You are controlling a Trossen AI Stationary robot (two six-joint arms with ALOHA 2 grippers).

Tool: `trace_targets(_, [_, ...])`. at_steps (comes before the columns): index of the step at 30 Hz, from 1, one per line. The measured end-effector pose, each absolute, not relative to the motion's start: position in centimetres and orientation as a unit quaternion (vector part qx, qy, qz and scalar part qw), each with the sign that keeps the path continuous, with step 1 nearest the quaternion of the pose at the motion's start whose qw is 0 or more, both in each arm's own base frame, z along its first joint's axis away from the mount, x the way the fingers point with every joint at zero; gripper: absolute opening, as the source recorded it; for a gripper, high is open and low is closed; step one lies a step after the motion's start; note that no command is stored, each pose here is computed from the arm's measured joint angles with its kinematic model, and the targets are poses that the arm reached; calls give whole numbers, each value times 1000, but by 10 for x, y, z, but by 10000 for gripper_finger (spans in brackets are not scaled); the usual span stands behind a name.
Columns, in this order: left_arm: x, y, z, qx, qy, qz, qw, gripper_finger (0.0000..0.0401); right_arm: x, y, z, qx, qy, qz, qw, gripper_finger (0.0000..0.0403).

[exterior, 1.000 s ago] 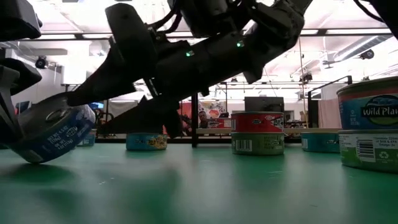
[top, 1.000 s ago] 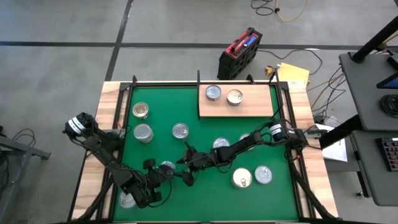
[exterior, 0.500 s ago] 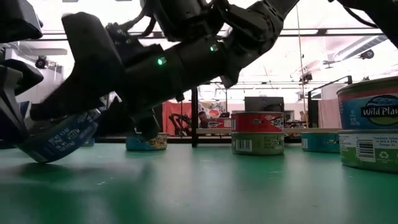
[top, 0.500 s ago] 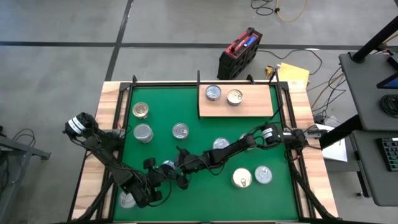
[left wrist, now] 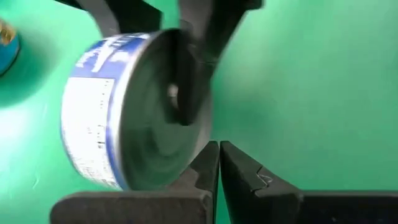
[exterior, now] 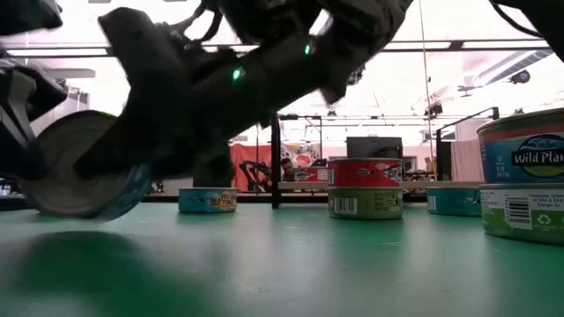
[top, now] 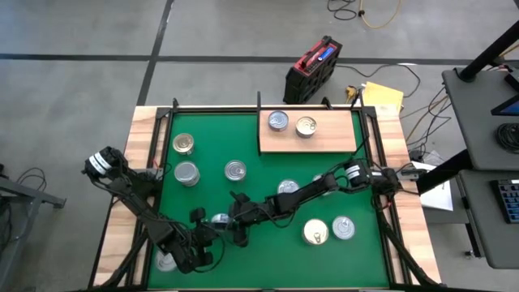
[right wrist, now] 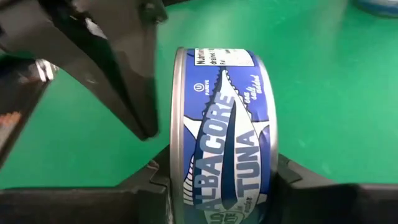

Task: Stack canned seafood by type on shelf
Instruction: Put the blue tuna can on the shelf

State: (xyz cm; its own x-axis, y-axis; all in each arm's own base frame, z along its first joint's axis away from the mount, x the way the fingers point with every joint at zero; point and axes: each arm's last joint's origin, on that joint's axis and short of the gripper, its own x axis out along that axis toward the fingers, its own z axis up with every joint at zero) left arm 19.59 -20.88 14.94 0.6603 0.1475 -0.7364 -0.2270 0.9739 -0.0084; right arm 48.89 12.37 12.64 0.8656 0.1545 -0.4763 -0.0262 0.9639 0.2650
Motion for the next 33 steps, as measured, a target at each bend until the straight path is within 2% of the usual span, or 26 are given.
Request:
trace_targets(10, [204, -229, 181, 2, 350, 81, 933, 0, 440, 140, 184, 51, 321, -1, 946, 123])
trace_targets(16, [211, -232, 196, 46, 294, 106, 949, 0, 391, 147, 209, 54, 287, -1, 956, 123])
trace_targets(21, [220, -235, 206, 47, 219, 141, 964, 0, 351, 154, 203, 69, 224, 21, 972, 123])
trace_targets(28, [239, -248, 231, 102, 134, 68, 983, 0, 310, 162, 202, 86, 167, 18, 982, 123])
trace_targets(33, [262, -242, 245, 140, 86, -63, 984, 0, 294, 173, 211, 92, 145, 33, 985, 123])
